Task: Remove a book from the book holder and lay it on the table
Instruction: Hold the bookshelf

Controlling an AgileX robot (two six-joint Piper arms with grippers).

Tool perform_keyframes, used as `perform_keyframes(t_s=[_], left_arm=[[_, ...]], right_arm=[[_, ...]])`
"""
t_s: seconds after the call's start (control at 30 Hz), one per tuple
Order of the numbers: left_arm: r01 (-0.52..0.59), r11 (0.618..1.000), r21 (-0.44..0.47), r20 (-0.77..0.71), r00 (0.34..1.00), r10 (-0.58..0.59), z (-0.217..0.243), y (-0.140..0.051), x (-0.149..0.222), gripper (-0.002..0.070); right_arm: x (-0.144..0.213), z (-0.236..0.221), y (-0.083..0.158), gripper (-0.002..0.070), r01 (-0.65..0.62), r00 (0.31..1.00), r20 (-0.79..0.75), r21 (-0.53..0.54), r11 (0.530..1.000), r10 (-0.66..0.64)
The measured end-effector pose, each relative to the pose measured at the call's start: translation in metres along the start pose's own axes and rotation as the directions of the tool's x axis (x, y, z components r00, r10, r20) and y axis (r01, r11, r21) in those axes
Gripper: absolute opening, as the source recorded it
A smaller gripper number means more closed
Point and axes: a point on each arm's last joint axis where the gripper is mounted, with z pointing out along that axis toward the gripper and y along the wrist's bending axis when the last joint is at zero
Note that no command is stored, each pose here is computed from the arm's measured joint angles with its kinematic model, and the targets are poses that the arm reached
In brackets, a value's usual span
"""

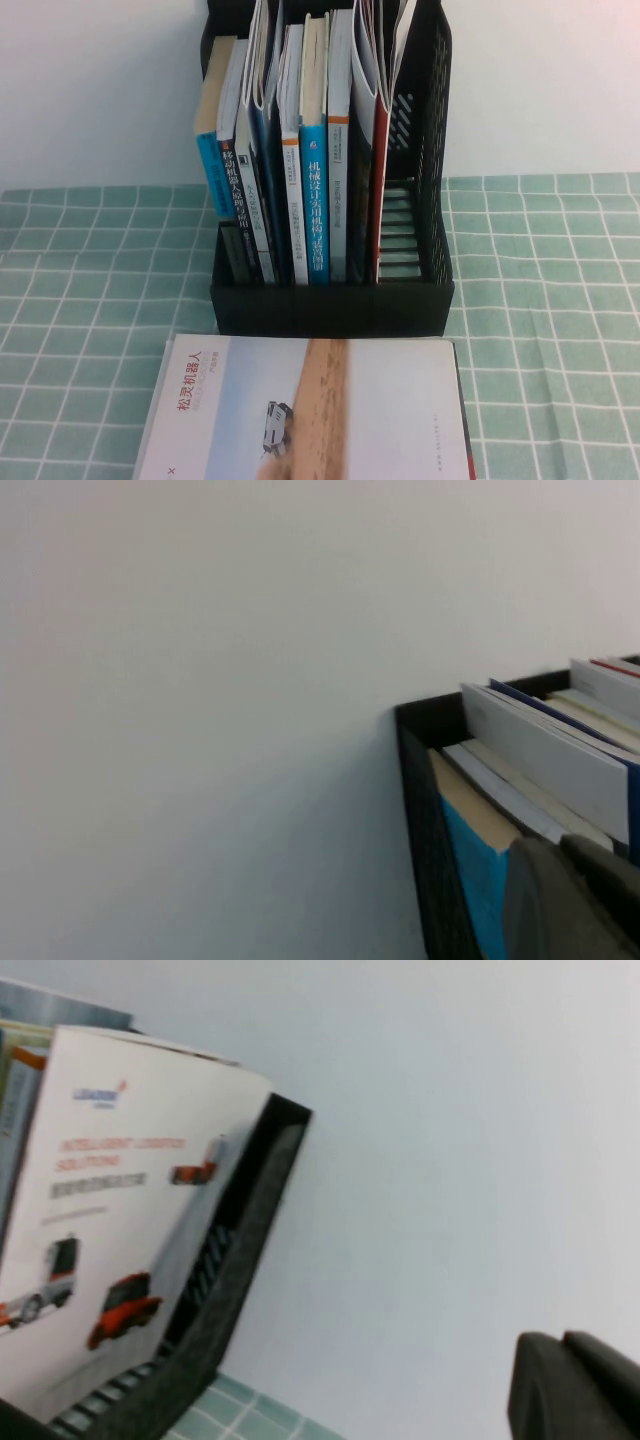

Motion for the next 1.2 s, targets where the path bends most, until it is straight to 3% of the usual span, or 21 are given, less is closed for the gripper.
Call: perform_keyframes(t_s=[0.1, 0.17, 0.33, 0.53, 0.7, 0.83, 0.97, 1.07, 1.2], left_arm=[[-0.158, 0.98, 0.12, -0.008, 0.987, 0.16, 0.028, -0.016, 0.007, -0.0003], [-0.187, 0.962, 0.201, -0.018, 0.981, 0.194, 0.041, -0.029, 0.014, -0.0003], [-0.073, 0.927, 0.367, -0.077, 0.991, 0.109, 0.072, -0.067, 0.028, -0.0002], [0.059, 0.883, 0.465, -0.215, 0.975, 0.048, 0.117, -0.119, 0.042, -0.0003], [0.162, 0.878, 0.45, -0.262, 0.964, -0.044, 0.153, -0.147, 0.046, -0.0003], [0.291, 0.88, 0.376, -0.314, 0.933, -0.174, 0.177, -0.156, 0.051, -0.0003], [0.324, 0.879, 0.35, -0.333, 0.92, -0.206, 0.185, -0.159, 0.057, -0.0002], [0.346, 0.877, 0.335, -0.334, 0.913, -0.232, 0.186, -0.159, 0.058, -0.0002], [0.381, 0.869, 0.315, -0.29, 0.911, -0.294, 0.188, -0.157, 0.052, -0.0003]], right_arm=[[0.001, 0.02, 0.0, -0.0001, -0.024, 1.0, 0.017, -0.079, 0.997, 0.025], [0.003, 0.032, -0.002, -0.0001, -0.036, 0.999, 0.015, -0.113, 0.993, 0.038], [0.004, 0.056, -0.007, -0.0001, -0.046, 0.998, 0.024, -0.158, 0.986, 0.05], [0.009, 0.072, 0.0, -0.0001, -0.065, 0.998, -0.003, -0.227, 0.972, 0.066], [0.015, 0.086, 0.033, -0.0001, -0.106, 0.994, -0.022, -0.346, 0.932, 0.105], [0.021, 0.098, 0.06, -0.0001, -0.097, 0.994, -0.002, -0.397, 0.913, 0.105], [0.021, 0.119, 0.083, 0.0011, -0.102, 0.99, 0.043, -0.438, 0.893, 0.135], [0.023, 0.139, 0.097, 0.0078, -0.117, 0.987, 0.042, -0.471, 0.874, 0.155], [0.033, 0.162, 0.11, 0.0239, -0.135, 0.985, 0.027, -0.496, 0.858, 0.17]])
